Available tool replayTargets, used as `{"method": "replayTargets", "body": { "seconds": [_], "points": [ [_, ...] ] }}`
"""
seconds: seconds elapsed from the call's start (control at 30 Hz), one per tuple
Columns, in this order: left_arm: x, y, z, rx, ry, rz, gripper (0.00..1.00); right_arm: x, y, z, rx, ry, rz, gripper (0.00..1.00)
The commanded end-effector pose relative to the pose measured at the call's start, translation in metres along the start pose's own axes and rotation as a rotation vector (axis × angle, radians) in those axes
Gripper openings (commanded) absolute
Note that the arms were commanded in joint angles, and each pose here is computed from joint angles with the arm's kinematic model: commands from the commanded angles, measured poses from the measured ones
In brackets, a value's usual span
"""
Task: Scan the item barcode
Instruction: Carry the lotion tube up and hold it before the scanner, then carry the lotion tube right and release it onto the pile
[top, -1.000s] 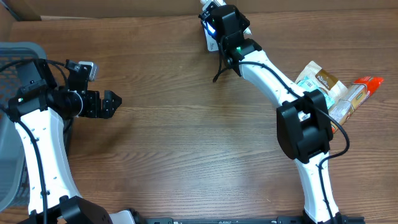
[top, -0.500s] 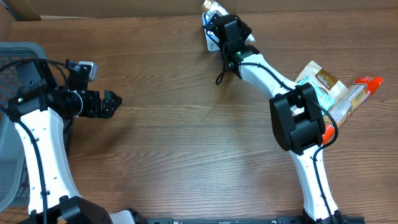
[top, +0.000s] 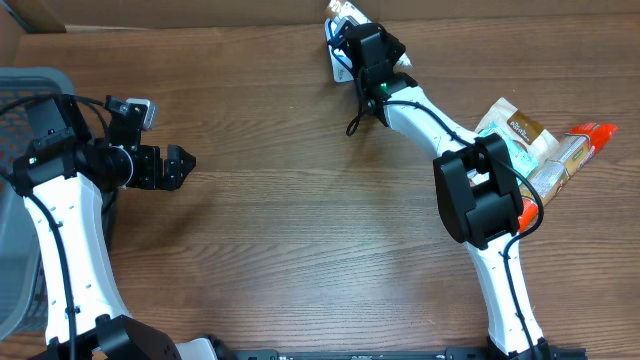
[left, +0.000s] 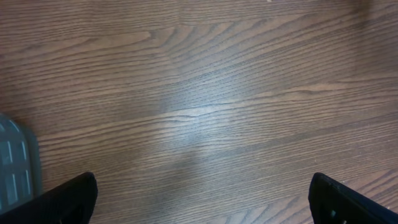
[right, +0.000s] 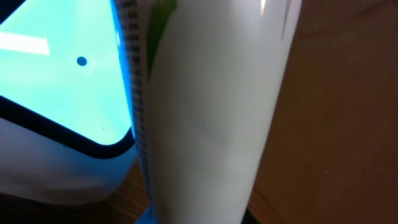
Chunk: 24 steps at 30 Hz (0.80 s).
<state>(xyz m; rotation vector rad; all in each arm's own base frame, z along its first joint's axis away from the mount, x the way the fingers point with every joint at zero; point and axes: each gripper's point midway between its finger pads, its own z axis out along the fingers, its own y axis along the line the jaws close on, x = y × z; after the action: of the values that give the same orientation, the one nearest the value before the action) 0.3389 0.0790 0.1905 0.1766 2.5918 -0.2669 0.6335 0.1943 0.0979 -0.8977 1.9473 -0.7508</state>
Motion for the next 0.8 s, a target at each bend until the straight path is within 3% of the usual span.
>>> {"method": "replayTargets", "body": {
  "seconds": [0.0,0.2,0.27,0.5,0.53,0.6,0.77],
  "points": [
    [-0.002,-0.004,0.002,0.018,-0.005,0.025,0.99,-0.014,-0.025,-0.007,0.056,-0.024,0.041,0.04],
    [-0.002,-0.004,0.002,0.018,-0.005,0.025,0.99,-0.022,-0.035,-0.023,0.053,-0.029,0.095,0.04],
    [-0.002,-0.004,0.002,0.018,-0.005,0.025,0.99,-0.036,-0.056,-0.052,0.02,-0.061,0.234,0.04],
    [-0.002,-0.004,0.002,0.018,-0.005,0.025,1.0,-0.063,-0.092,-0.176,-0.448,-0.178,0.589,0.04],
    [-0.002,-0.004,0.002,0.018,-0.005,0.025,1.0,-0.05,-0.105,-0.207,-0.542,-0.125,0.735,0.04],
    [-0.002,-0.004,0.002,0.018,-0.005,0.025,1.0,-0.019,-0.118,-0.225,-0.561,0.013,0.935,0.04],
    [-0.002,-0.004,0.002,0.018,-0.005,0.025,1.0,0.084,-0.123,-0.228,-0.489,0.423,1.167,0.04]
  ]
}}
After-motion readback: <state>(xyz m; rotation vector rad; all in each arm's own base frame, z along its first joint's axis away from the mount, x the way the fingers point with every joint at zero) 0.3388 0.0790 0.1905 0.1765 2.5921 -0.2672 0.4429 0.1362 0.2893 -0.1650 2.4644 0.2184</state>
